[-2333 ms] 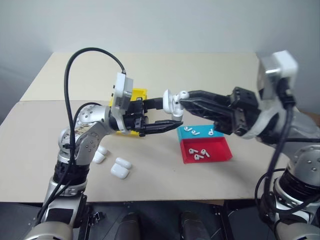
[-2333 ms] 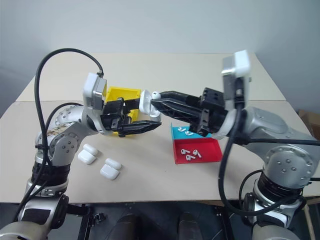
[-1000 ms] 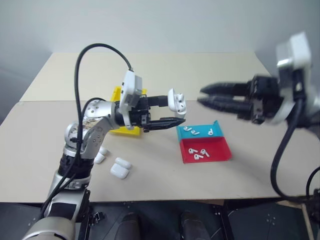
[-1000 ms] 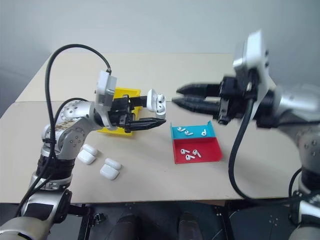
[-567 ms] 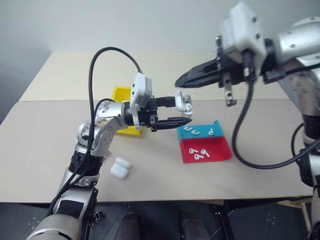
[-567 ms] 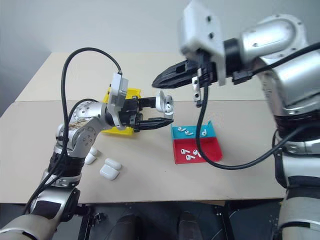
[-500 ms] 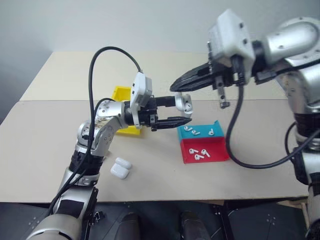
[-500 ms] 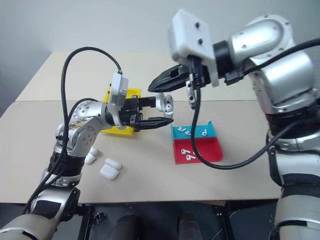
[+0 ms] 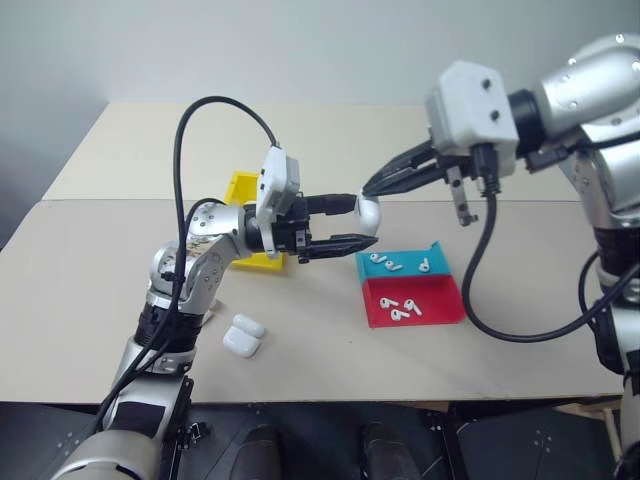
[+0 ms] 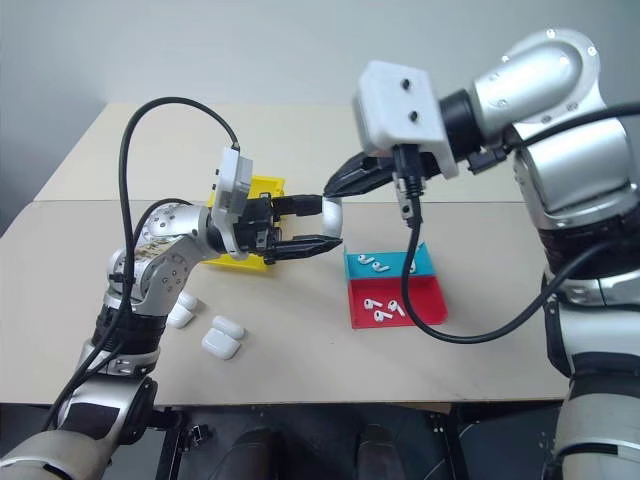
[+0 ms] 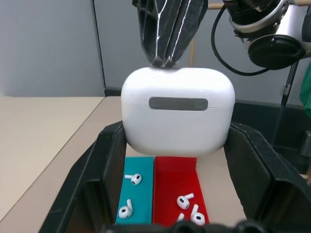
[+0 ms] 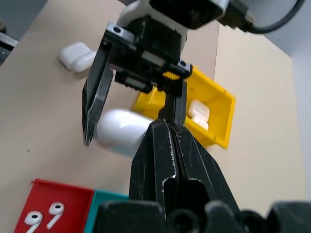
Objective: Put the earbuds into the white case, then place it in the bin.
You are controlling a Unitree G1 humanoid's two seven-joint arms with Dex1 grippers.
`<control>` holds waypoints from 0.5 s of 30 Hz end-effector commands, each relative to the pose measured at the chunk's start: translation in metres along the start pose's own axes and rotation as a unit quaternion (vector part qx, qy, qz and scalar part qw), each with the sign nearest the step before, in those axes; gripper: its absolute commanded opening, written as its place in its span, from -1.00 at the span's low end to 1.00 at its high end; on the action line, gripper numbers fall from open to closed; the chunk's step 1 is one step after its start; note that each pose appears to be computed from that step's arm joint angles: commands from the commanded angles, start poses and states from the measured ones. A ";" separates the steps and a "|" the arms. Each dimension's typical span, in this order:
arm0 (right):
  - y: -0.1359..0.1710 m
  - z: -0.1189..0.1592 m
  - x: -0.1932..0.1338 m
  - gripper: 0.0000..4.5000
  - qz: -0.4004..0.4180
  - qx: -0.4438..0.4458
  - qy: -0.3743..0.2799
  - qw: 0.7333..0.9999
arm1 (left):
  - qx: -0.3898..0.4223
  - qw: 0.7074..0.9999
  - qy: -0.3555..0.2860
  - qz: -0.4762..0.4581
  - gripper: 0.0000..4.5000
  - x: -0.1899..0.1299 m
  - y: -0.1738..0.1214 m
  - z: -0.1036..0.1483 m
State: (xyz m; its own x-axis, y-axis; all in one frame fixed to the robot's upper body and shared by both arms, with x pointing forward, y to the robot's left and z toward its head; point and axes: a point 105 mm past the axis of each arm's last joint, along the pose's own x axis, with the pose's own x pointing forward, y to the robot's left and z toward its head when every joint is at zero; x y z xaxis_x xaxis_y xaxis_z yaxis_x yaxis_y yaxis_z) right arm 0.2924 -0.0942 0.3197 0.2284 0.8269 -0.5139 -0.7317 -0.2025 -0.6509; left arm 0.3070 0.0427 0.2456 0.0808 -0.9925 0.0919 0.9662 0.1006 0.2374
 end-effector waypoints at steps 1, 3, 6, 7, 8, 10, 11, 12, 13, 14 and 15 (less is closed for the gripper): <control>-0.002 0.016 -0.013 -0.99 -0.042 0.002 -0.031 0.999 | 0.043 0.999 -0.029 -0.002 0.23 -0.001 -0.004 0.022; -0.003 0.019 -0.018 -0.99 -0.066 0.019 -0.048 0.996 | 0.044 0.999 -0.029 0.001 0.23 -0.001 -0.005 0.023; -0.003 0.018 -0.034 -0.99 -0.117 0.096 -0.095 0.984 | 0.050 0.998 -0.025 0.032 0.23 -0.009 -0.001 0.024; 0.000 0.014 -0.040 -0.99 -0.133 0.131 -0.108 0.976 | 0.053 0.997 -0.020 0.051 0.23 -0.015 0.001 0.024; 0.005 0.009 -0.043 -0.99 -0.146 0.163 -0.117 0.969 | 0.057 0.995 -0.015 0.076 0.23 -0.022 0.005 0.023; 0.016 -0.003 -0.046 -0.99 -0.174 0.215 -0.121 0.953 | 0.057 0.989 -0.004 0.139 0.23 -0.038 0.016 0.021; 0.021 -0.007 -0.044 -0.99 -0.185 0.236 -0.123 0.946 | 0.056 0.984 0.001 0.171 0.23 -0.045 0.021 0.020; 0.027 -0.011 -0.040 -0.99 -0.193 0.260 -0.120 0.938 | 0.050 0.976 0.010 0.212 0.23 -0.055 0.028 0.017; 0.031 -0.014 -0.036 -0.99 -0.199 0.276 -0.116 0.933 | 0.045 0.968 0.017 0.245 0.23 -0.063 0.033 0.014; 0.036 -0.017 -0.030 -0.99 -0.206 0.291 -0.110 0.928 | 0.040 0.959 0.023 0.281 0.23 -0.072 0.039 0.011; 0.041 -0.019 -0.025 -0.99 -0.210 0.302 -0.105 0.924 | 0.036 0.946 0.031 0.321 0.23 -0.081 0.044 0.008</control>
State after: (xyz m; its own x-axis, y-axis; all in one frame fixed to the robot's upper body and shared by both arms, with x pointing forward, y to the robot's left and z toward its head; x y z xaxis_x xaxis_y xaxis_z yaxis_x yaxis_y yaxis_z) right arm 0.2771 -0.1368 0.2895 0.4645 0.8722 -0.1534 -0.8675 0.4133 -0.2769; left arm 0.3384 0.1141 0.2458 0.5761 -0.8033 0.1509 0.7785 0.5955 0.1983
